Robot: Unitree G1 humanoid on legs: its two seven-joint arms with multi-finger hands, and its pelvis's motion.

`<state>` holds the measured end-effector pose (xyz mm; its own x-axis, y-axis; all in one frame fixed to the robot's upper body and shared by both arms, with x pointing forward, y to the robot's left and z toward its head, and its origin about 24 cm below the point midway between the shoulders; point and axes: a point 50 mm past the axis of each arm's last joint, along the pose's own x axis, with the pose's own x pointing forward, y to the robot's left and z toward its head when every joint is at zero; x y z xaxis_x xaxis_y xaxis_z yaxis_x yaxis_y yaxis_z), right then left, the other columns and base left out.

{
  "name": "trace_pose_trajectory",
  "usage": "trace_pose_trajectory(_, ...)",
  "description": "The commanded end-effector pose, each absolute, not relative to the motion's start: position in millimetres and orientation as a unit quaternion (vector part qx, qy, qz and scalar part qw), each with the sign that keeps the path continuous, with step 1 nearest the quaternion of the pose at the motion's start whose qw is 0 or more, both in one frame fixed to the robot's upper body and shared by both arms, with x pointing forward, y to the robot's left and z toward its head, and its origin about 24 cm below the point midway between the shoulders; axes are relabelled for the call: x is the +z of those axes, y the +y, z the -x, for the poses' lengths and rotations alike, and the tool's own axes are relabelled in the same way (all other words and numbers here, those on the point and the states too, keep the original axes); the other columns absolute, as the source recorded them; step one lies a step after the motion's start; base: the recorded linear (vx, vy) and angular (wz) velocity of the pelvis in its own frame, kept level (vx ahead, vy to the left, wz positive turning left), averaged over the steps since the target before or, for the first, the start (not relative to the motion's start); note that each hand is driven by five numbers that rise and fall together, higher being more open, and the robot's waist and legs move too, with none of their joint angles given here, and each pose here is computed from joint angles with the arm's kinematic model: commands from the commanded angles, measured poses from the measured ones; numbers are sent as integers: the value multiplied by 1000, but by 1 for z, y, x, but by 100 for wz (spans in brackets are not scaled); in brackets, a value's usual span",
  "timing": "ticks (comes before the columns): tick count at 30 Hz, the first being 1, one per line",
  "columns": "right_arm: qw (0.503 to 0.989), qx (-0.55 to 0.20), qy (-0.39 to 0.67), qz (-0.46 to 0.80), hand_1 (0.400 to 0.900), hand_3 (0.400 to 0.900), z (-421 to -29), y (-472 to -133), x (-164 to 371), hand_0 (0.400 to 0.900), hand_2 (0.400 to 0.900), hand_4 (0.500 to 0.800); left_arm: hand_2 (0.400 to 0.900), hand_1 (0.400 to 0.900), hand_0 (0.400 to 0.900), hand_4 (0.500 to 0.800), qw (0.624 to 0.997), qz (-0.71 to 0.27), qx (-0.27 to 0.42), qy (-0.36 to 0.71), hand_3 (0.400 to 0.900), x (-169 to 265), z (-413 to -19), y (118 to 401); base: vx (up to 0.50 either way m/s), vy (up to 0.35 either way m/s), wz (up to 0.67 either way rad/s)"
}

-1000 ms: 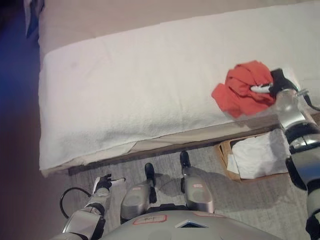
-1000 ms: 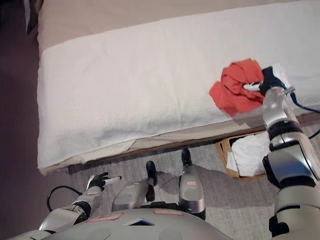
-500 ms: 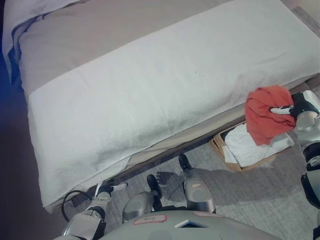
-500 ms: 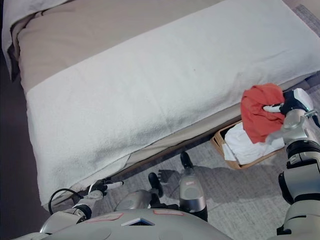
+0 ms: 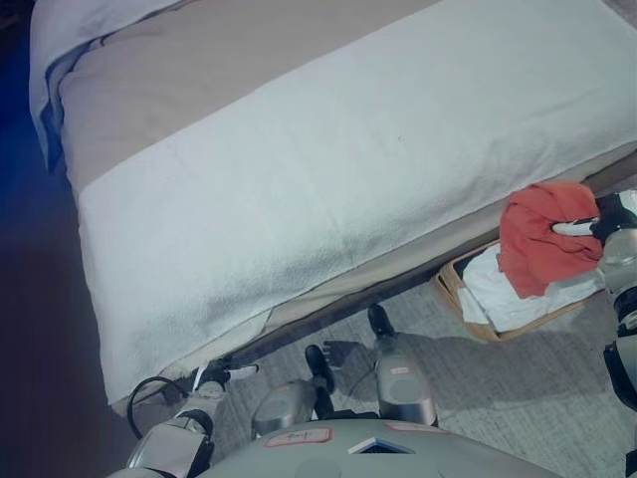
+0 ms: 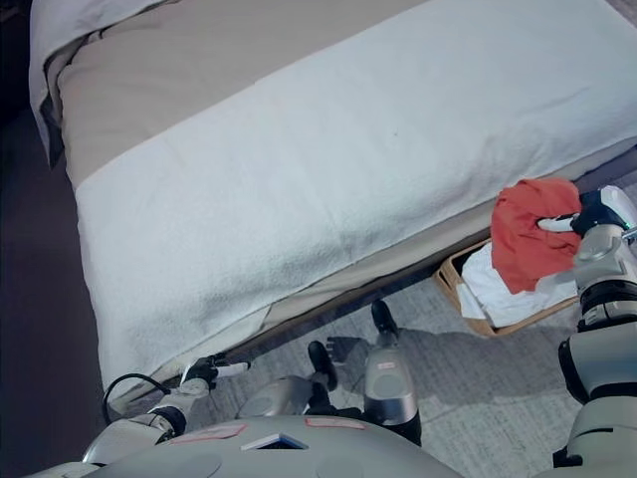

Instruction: Put the clothes on the bed into the basket.

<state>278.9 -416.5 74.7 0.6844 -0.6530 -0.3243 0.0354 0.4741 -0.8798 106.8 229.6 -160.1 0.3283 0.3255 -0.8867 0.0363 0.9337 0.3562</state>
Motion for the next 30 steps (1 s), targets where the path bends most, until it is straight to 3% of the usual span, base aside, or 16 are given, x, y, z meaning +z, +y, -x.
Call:
trace_pose_trajectory(1,771,-290,300,480,400,400,-292,-433,131,400,400,500,900,900,900,800,774,-199,102,592,900,-157,-96,253,9,-14,17)
trace_pose_trajectory(2,756,-296,319,489,400,400,-287,-437,131,400,400,500,900,900,900,800,772,-203,102,593,900,-157,-96,254,8,-12,17)
trace_pose_trajectory(3,747,-311,323,491,629,629,-286,-440,137,629,629,638,900,900,900,800,771,-206,101,594,900,-157,-95,255,11,-3,14)
trace_pose_trajectory(4,746,-314,322,492,900,900,-288,-439,141,900,900,800,900,900,900,800,772,-205,101,593,900,-157,-96,253,14,0,13)
trace_pose_trajectory(30,750,-298,340,483,900,900,-286,-433,118,900,900,800,900,900,900,800,777,-218,107,580,900,-154,-107,255,4,-2,2)
